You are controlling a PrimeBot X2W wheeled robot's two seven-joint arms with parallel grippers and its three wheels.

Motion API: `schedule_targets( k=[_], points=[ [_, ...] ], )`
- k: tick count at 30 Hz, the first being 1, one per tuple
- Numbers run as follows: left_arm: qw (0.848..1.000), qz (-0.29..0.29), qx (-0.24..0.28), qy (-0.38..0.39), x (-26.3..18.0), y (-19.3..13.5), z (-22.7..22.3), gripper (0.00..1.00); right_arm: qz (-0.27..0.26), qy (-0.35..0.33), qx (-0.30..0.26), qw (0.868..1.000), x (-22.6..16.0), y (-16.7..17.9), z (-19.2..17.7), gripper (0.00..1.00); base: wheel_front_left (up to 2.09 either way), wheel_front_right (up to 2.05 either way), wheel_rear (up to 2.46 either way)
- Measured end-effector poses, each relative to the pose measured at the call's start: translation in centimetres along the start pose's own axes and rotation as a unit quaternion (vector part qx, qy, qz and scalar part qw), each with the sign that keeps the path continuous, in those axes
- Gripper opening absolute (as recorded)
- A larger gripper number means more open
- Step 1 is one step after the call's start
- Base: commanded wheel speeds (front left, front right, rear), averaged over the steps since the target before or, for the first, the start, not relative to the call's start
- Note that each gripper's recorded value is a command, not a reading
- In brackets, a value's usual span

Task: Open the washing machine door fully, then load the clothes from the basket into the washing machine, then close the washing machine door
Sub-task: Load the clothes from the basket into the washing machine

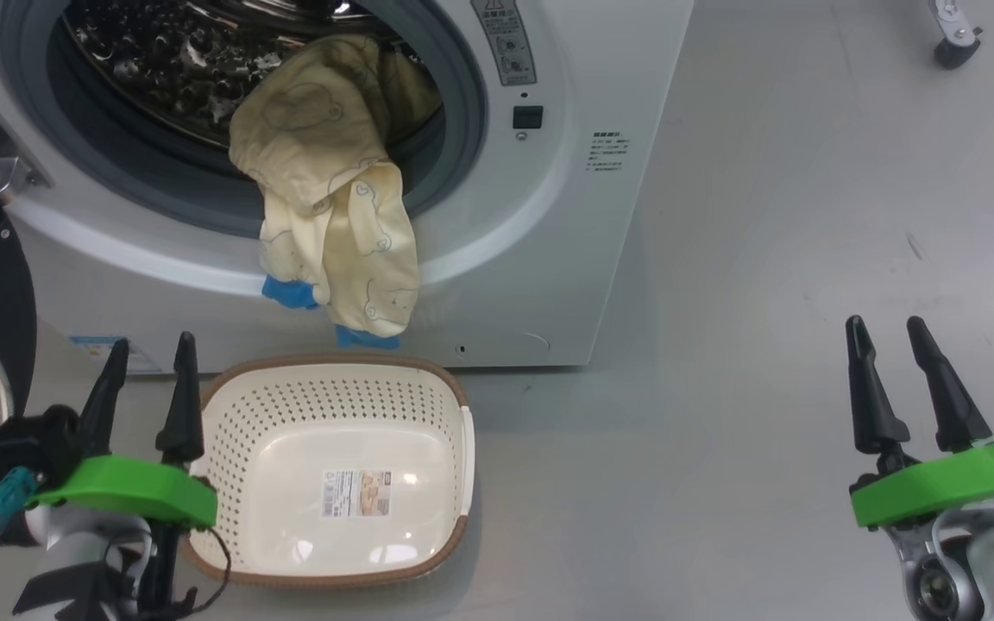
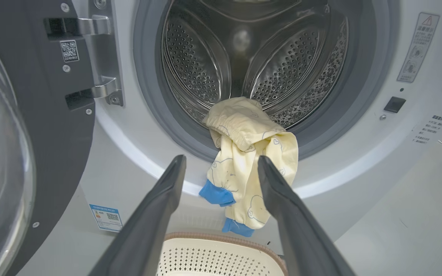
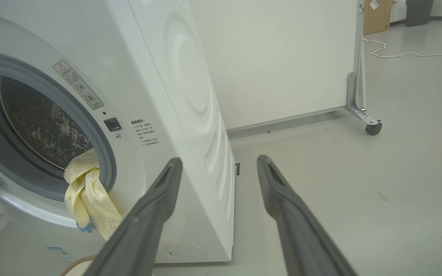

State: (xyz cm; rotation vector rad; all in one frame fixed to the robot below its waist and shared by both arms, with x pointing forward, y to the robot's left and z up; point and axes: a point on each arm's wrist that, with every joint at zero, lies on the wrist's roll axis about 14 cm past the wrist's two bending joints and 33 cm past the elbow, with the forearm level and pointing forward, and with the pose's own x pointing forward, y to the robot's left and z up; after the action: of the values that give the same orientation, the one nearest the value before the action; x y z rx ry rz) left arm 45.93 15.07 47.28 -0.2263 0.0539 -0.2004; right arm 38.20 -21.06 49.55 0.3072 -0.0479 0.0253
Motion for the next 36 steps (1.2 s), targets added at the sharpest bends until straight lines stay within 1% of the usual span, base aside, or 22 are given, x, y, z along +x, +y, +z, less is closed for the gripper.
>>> schedule_targets(
  k=[9, 15, 26, 36],
  points=[
    [1.0, 0.026, 0.002, -0.004, -3.9, 1.3, -0.2, 1.0, 0.002, -0.009, 0.0, 1.0, -0.6, 0.1, 0.7, 1.0, 0.0, 0.0, 0.0],
    [1.0, 0.031, 0.004, -0.003, -4.9, 1.5, -0.4, 1.0, 0.002, -0.009, -0.001, 1.0, -0.7, 0.1, 0.7, 1.0, 0.0, 0.0, 0.0],
    [1.0, 0.028, 0.002, -0.002, -4.5, 1.2, -0.7, 1.0, -0.006, 0.001, -0.002, 1.0, -1.0, -0.4, 0.1, 1.0, 0.0, 0.0, 0.0],
    [0.999, 0.017, -0.013, 0.042, -3.1, 0.5, -4.0, 1.0, -0.017, 0.02, 0.0, 1.0, -0.3, -1.0, -1.4, 1.0, 0.0, 0.0, 0.0]
  ],
)
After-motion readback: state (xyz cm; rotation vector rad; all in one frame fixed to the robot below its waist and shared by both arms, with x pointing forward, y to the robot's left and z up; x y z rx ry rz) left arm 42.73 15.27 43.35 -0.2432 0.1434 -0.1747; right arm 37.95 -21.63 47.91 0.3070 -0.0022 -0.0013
